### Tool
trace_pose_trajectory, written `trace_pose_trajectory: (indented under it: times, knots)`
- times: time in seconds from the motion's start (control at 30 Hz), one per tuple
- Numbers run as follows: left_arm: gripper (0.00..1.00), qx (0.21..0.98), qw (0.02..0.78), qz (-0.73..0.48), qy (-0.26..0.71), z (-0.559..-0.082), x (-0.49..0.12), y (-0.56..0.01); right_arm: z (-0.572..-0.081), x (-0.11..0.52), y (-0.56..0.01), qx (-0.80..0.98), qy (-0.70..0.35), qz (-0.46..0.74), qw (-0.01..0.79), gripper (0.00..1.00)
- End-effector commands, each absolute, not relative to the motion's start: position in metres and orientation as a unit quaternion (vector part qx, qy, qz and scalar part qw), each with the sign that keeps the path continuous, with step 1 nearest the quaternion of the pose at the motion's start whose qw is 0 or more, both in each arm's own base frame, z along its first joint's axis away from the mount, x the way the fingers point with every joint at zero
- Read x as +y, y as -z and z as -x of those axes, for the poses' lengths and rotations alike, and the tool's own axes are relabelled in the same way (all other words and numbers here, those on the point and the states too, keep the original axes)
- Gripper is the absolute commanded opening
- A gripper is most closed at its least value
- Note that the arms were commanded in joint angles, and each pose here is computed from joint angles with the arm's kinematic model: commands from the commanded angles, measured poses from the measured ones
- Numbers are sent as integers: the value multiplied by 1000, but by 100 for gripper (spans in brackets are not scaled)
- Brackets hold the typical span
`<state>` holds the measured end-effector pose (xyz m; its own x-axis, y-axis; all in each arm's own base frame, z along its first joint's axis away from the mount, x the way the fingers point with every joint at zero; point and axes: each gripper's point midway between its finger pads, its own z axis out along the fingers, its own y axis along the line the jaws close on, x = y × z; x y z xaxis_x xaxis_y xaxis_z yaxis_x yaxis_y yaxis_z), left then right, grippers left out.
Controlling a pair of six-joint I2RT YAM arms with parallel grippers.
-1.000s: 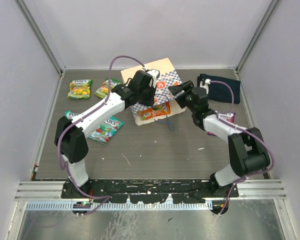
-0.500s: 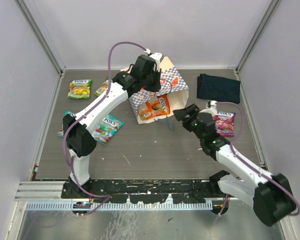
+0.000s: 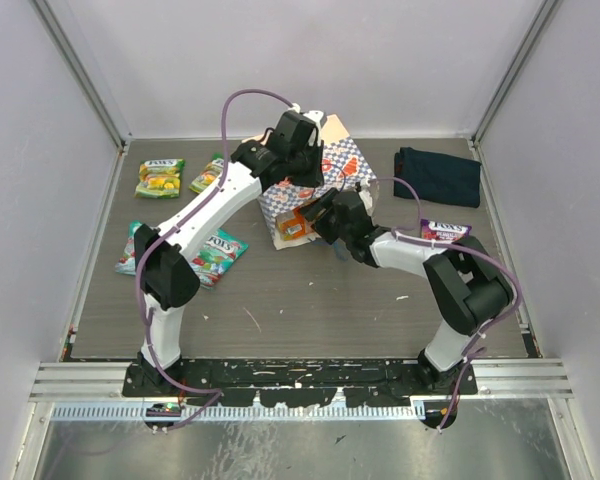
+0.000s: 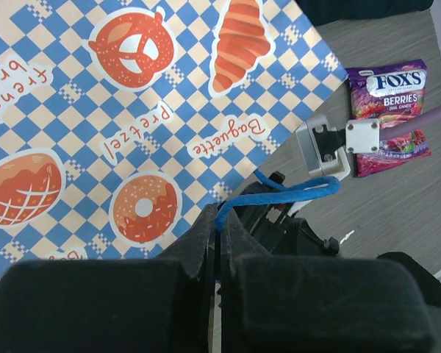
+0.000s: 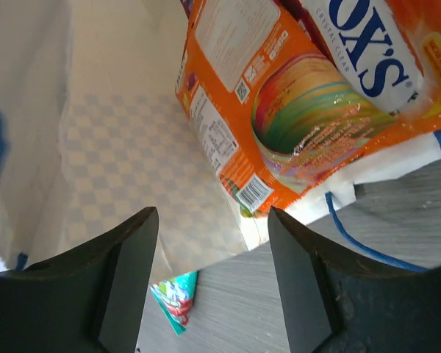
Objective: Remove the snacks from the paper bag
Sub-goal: Adjust the paper bag at the center of the board, then pick up the snack from the paper bag.
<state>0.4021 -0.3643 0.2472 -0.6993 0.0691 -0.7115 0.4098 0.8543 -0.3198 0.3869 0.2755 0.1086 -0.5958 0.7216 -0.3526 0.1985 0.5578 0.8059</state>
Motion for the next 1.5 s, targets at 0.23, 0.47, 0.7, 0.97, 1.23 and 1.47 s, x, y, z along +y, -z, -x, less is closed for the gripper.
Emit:
trace_pose_trajectory:
  times: [0.23, 0.47, 0.7, 0.97, 1.23, 1.47]
  knots:
    - [0, 884, 377, -129, 243, -399, -361, -267, -401, 269, -91, 813, -322, -357, 328, 67]
    - [0, 888, 371, -126, 241, -399, -361, -263, -400, 273, -78, 805, -334, -379, 312, 67]
    - [0, 894, 367, -126, 226, -392, -351, -257, -413, 291, -63, 786, -365, -396, 302, 67]
    - [0, 896, 379, -121, 196, -385, -335, -253, -415, 288, -75, 759, -393, -398, 333, 25]
    - [0, 894, 396, -128, 167, -384, -317, -259, -402, 294, -120, 751, -444, -323, 368, 1]
    - [0, 895, 400, -125, 153, -395, -305, -260, -356, 270, -159, 772, -427, -285, 374, 1]
